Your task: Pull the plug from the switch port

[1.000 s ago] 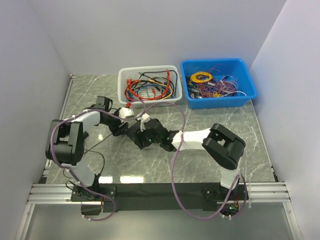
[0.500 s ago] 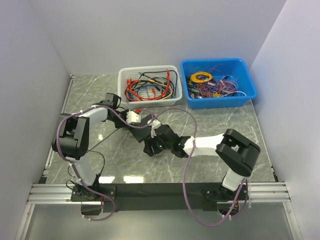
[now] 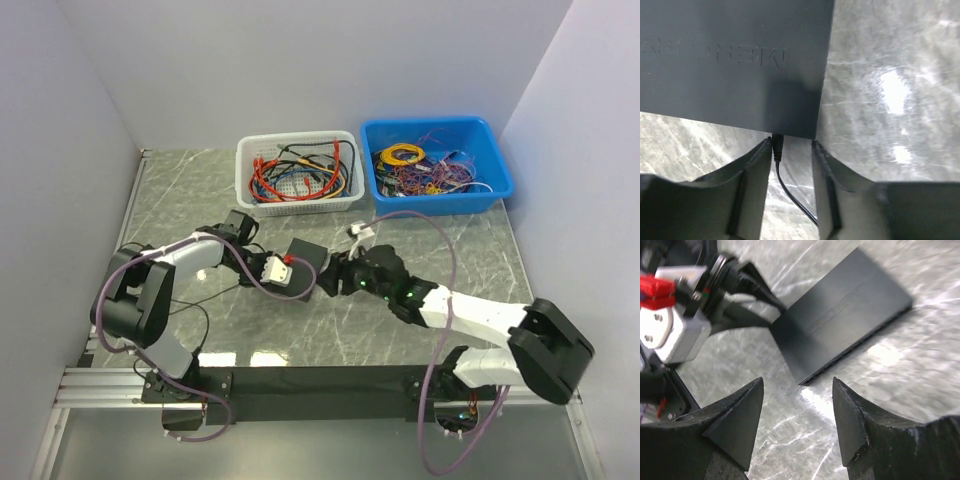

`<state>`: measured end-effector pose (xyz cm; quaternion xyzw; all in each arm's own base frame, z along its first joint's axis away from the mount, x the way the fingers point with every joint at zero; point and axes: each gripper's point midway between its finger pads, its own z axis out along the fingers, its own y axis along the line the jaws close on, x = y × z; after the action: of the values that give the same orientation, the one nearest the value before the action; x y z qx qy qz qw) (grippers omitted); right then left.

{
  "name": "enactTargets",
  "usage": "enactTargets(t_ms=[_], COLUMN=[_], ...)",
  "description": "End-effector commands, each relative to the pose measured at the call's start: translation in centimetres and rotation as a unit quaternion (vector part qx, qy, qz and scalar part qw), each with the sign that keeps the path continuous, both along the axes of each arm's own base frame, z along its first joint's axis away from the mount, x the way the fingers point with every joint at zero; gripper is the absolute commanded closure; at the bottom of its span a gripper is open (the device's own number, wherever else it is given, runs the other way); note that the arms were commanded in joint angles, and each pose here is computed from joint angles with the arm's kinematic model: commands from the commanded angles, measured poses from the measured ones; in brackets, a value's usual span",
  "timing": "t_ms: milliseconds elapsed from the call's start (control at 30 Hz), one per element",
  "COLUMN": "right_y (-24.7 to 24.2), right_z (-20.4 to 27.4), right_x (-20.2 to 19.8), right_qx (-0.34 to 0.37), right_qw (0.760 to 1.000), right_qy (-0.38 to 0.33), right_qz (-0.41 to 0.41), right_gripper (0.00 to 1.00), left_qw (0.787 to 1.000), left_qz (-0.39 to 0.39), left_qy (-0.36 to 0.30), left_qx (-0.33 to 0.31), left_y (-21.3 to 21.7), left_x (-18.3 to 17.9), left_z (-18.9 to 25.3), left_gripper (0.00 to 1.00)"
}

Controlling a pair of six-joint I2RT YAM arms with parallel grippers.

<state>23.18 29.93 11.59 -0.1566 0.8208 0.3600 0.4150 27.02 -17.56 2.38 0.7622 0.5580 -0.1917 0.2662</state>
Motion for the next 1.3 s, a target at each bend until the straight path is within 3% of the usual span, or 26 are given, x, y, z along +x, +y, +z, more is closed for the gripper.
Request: enactTargets(t_ms=[0, 133, 233, 533, 633, 833, 1067, 1267], right_y=[-1.4, -1.1, -0.2, 3.1, 4.6, 7.0, 4.5, 0.9], right_z=[1.8, 1.8, 1.4, 2.7, 3.4, 1.5, -0.9, -4.2], right_x=[0.7, 0.5, 0.4, 0.8, 1.3, 2.8, 3.8, 1.0], right_qx=[0.030, 0.035, 0.038, 0.089, 0.125, 0.161, 0.158, 0.152], right_qw=[0.999, 0.999, 0.999, 0.996, 0.992, 0.982, 0.971, 0.958], right_qy=[-0.016, -0.010, 0.004, 0.009, 0.026, 0.095, 0.140, 0.197], right_qz=[-0.026, -0.018, -0.009, 0.013, 0.015, -0.010, -0.109, -0.141], right_gripper=[0.36, 0.36, 0.36, 0.37, 0.39, 0.48, 0.43, 0.35], left_qw=[1.000, 0.997, 0.996, 0.998, 0.997, 0.996, 0.993, 0.987], left_qz=[0.001, 0.067, 0.065, 0.064, 0.069, 0.066, 0.118, 0.156], left_qy=[-0.001, -0.045, -0.056, -0.006, -0.020, -0.002, 0.013, 0.023], left_qx=[-0.026, -0.017, -0.002, 0.017, 0.019, 0.054, 0.019, -0.035], left_y=[-0.8, -0.4, -0.1, -0.3, -0.5, 0.0, -1.1, -2.6], left_x=[-1.0, 1.9, 2.7, 1.9, 2.0, 0.7, 1.0, 1.3], left_z=[1.8, 1.8, 1.6, -1.2, -1.4, -2.4, -0.2, 2.3], left_gripper=[0.55, 0.43, 0.43, 0.45, 0.56, 0.99, 1.00, 1.00])
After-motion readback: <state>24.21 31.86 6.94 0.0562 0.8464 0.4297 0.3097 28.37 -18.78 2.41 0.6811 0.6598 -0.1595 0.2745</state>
